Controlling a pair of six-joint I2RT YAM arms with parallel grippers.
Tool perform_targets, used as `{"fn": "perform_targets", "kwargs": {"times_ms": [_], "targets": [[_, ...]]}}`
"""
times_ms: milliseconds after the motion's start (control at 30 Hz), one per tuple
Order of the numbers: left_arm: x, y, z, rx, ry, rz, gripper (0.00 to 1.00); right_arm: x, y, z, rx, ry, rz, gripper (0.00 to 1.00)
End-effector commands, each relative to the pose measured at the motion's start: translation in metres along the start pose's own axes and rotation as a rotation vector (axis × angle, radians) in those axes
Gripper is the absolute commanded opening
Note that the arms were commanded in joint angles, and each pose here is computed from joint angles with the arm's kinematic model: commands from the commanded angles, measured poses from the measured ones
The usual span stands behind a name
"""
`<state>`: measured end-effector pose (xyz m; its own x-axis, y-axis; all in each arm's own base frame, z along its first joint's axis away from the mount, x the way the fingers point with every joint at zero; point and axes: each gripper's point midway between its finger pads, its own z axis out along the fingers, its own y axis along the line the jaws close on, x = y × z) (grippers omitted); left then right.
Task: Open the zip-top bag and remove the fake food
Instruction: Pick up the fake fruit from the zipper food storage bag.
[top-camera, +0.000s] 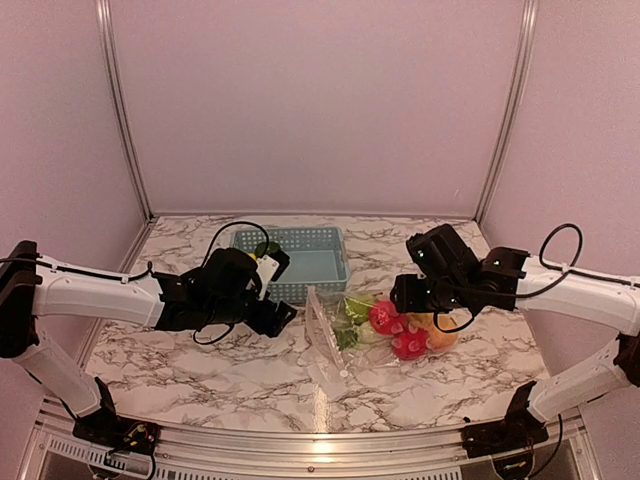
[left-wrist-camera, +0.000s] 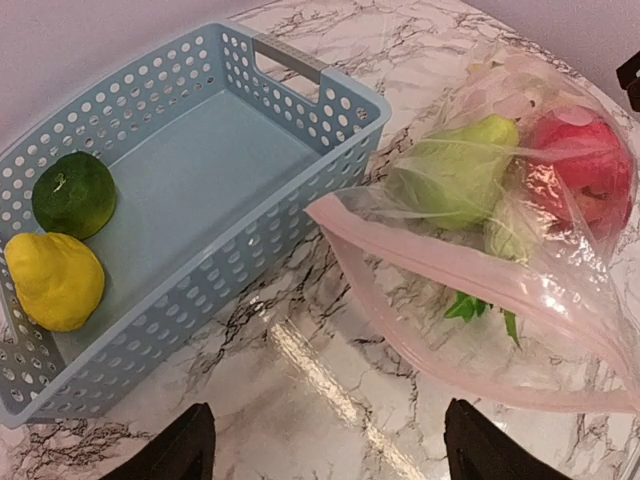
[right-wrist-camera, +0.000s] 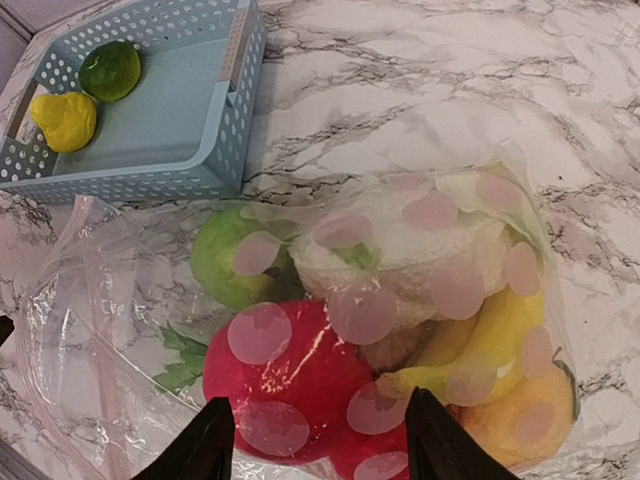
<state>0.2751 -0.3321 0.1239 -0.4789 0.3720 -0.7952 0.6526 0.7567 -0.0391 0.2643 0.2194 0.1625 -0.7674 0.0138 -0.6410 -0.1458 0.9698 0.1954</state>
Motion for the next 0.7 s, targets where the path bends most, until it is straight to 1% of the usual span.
{"fn": "perform_targets", "kwargs": {"times_ms": [0,233,300,400,467,667], "targets": [[-0.017,-0.029,0.002,0.102,-0.065,0.036,0.81,0.0,-0.003,0.006,0.003,0.008,0.017,0.55],[-0.011,-0.056,0.014,0.165,-0.04,0.087,0.81,0.003,-0.006,0.018,-0.024,0.014,0.056,0.46],[-0.01,-0.063,0.017,0.179,-0.036,0.095,0.81,0.009,-0.005,0.023,-0.028,0.035,0.052,0.42],[-0.009,-0.071,0.02,0.198,-0.037,0.101,0.81,0.018,-0.004,0.029,-0.033,0.067,0.045,0.35],[-0.008,-0.074,0.022,0.206,-0.032,0.104,0.81,0.023,-0.002,0.031,-0.046,0.085,0.041,0.32],[-0.001,-0.091,0.031,0.25,-0.014,0.124,0.8,0.035,-0.004,0.033,-0.045,0.127,0.002,0.31]]}}
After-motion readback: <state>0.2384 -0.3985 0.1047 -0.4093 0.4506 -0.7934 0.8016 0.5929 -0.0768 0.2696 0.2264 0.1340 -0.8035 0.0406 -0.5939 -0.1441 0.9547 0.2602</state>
